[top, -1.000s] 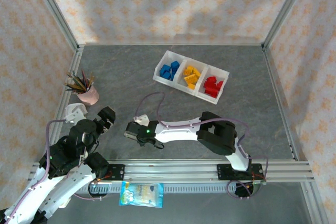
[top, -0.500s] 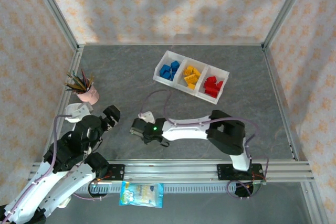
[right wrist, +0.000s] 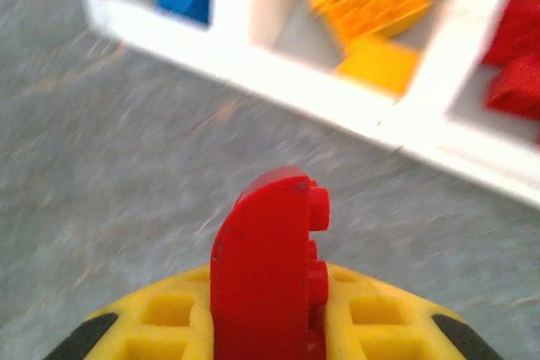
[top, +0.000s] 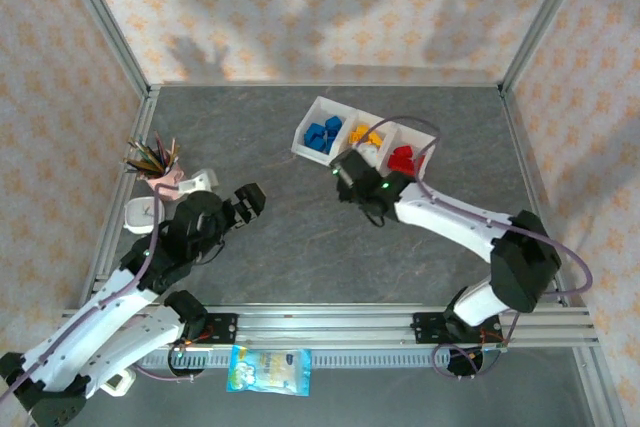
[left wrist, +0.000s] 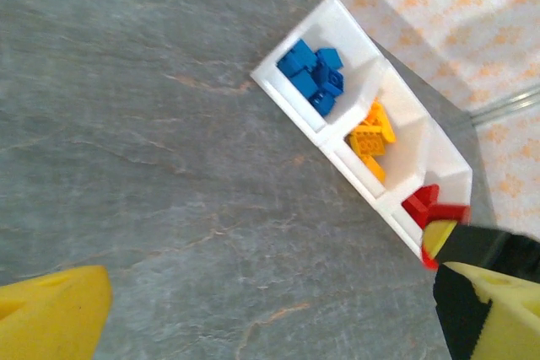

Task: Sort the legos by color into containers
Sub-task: Place the lego in the container, then reset both arms

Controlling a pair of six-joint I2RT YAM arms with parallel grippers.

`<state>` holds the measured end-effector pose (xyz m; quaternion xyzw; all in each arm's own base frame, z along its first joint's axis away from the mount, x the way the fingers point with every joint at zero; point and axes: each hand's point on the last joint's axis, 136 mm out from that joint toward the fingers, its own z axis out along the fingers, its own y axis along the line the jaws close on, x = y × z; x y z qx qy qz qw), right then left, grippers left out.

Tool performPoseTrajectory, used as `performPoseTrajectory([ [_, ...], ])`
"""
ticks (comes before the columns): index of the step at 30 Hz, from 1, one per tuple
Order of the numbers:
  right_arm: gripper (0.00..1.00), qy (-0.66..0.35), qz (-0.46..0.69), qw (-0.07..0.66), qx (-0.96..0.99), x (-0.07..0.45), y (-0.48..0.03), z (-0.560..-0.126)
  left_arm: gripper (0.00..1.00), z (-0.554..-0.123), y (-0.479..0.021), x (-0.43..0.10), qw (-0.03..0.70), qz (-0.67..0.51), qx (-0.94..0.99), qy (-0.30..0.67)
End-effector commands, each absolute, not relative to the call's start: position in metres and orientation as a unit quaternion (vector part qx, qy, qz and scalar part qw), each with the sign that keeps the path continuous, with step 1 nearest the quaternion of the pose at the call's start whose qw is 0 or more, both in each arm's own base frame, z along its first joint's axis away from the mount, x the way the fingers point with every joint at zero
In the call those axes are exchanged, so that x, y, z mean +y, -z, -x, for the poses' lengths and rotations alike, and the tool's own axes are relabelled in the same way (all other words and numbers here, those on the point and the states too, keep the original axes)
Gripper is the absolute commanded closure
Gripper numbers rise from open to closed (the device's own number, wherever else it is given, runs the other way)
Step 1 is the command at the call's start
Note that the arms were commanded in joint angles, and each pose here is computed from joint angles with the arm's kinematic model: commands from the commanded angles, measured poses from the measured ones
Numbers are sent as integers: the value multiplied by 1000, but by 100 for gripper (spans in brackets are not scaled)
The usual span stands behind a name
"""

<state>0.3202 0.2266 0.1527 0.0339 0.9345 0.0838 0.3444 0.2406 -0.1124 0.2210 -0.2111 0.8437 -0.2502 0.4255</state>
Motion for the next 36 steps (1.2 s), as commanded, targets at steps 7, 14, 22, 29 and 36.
performPoseTrajectory([
  [7,76,-45,-126,387,912,124,-174,-379,1,-285,-242,-174,446,146,821,326],
  [14,76,-8,-173,375,911,81,-149,-420,1,-309,-238,-201,442,122,824,334],
  [22,49,15,-175,375,910,74,-144,-452,1,-319,-239,-209,444,106,828,326],
  [29,26,-8,-176,404,898,73,-166,-445,1,-319,-242,-193,471,105,825,294],
  [36,0,28,-251,471,845,17,-199,-417,1,-338,-254,-111,543,144,812,159],
])
